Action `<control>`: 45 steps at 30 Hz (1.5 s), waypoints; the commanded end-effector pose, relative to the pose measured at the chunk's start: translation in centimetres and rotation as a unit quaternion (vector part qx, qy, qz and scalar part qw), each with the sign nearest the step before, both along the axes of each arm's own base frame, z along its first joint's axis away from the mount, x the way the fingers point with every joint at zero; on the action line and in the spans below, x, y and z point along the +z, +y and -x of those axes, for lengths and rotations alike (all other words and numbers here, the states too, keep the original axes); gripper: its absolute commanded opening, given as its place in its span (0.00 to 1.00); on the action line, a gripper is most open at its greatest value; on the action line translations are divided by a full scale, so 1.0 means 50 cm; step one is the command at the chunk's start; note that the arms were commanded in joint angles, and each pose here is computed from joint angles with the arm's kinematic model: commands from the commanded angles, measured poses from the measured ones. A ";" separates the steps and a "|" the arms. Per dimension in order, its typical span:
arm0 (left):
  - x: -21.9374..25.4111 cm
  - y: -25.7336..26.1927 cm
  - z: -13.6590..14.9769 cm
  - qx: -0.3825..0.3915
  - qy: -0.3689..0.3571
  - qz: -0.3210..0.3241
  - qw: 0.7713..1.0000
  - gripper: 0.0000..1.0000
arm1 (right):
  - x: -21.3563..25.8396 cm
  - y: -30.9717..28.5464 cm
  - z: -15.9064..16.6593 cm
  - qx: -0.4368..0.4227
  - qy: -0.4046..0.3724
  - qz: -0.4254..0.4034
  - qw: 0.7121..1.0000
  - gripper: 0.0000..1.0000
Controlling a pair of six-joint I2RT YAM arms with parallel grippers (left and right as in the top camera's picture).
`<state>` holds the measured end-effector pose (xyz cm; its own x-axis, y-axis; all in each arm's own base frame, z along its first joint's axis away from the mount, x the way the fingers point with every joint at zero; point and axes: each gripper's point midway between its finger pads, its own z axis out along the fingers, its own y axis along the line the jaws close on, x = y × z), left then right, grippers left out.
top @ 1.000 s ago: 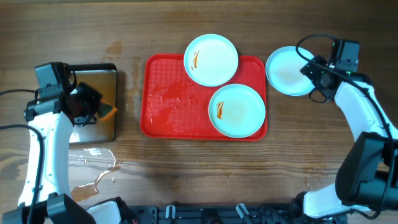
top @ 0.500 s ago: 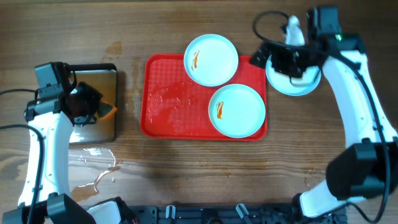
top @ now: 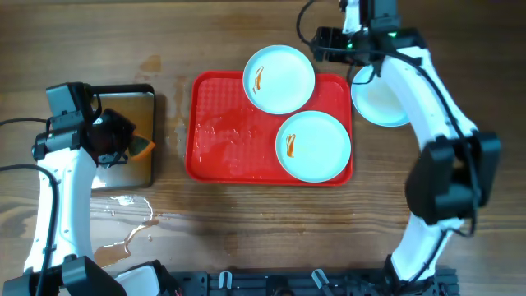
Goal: Clean dirty plates on tray and stack at the side
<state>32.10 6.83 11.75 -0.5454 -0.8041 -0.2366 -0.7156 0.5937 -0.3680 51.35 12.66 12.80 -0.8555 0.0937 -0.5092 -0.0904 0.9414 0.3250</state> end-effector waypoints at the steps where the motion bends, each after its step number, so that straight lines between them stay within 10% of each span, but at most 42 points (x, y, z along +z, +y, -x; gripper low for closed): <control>1: -0.003 -0.003 -0.001 -0.012 -0.001 0.000 1.000 0.04 | -0.109 0.017 0.009 -0.012 0.064 -0.020 0.998 0.81; 19: -0.001 -0.002 -0.005 -0.012 -0.006 -0.001 1.000 0.04 | -0.257 0.094 0.070 -0.013 0.164 -0.018 0.986 0.52; 24: -0.001 -0.002 -0.005 -0.012 -0.005 -0.001 1.000 0.04 | -0.256 0.143 0.087 0.013 0.172 -0.038 0.984 0.05; 45: 0.002 -0.146 -0.026 -0.151 -0.015 -0.021 0.988 0.04 | -0.291 0.256 0.269 0.042 0.261 0.078 0.961 0.04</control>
<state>33.15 1.19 11.91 -0.7078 -0.6523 -0.2712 -0.5538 0.7507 -0.3602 38.41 27.85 0.11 -0.9972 -0.0643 -0.0379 -0.0731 0.9430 0.3248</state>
